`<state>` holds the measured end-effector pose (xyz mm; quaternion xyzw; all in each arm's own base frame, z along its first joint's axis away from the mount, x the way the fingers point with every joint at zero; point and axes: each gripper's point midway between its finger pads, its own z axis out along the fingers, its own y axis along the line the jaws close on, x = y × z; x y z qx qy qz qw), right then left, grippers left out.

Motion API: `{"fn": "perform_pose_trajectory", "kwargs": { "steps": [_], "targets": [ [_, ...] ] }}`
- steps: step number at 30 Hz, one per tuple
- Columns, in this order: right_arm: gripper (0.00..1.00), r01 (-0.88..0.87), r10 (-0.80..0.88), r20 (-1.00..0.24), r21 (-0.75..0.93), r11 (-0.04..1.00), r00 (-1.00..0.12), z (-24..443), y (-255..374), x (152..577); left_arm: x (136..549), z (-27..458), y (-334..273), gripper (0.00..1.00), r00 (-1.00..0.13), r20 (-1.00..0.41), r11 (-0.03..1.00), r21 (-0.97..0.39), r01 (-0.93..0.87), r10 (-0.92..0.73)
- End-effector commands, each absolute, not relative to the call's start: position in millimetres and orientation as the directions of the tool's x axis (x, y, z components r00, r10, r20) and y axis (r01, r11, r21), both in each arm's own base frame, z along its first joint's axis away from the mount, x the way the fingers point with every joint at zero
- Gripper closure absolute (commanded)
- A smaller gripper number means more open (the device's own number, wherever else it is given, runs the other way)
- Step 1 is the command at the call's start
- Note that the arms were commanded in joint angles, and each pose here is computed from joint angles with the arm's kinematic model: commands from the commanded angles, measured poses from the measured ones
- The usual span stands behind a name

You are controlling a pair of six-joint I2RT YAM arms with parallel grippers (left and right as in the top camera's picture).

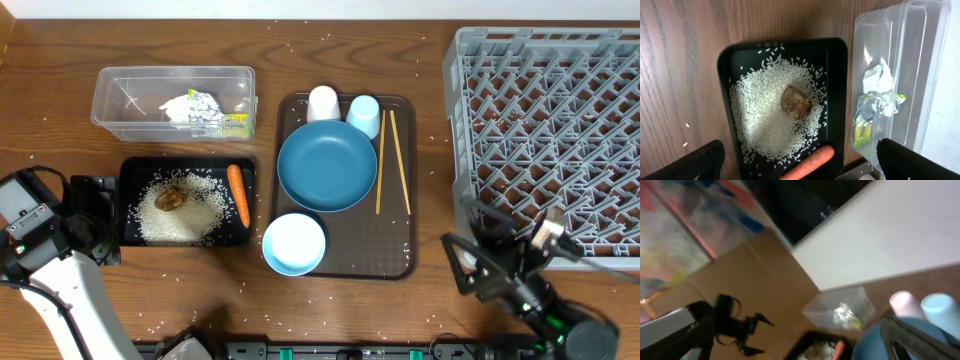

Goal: Sort waste into correct bins and load items into the dishwasher rack
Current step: 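Reach the right gripper left to the light blue bowl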

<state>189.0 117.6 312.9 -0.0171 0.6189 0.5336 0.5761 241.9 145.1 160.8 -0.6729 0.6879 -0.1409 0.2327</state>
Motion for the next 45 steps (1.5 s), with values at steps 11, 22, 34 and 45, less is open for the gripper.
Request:
{"fn": "perform_pose_trajectory", "kwargs": {
  "steps": [11,22,34,45],
  "targets": [
    [0.01,-0.612,0.229,-0.795,0.586,0.532,-0.562,340,173,276,240,161,147,0.02,0.007,-0.145,0.067,-0.5,-0.863,-0.989],
    [0.01,-0.581,-0.307,-0.612,0.314,0.751,-0.728,214,313,246,240,161,147,0.02,0.007,-0.145,0.067,-0.5,-0.863,-0.989],
    [0.01,-0.712,-0.604,-0.402,0.216,0.668,-0.689,103,377,183,240,161,147,0.02,0.007,-0.145,0.067,-0.5,-0.863,-0.989],
    [0.15,-0.761,-0.658,-0.409,0.17,0.626,-0.633,64,405,174,240,161,147,0.02,0.007,-0.145,0.068,-0.501,-0.863,-0.989]
  ]
}}
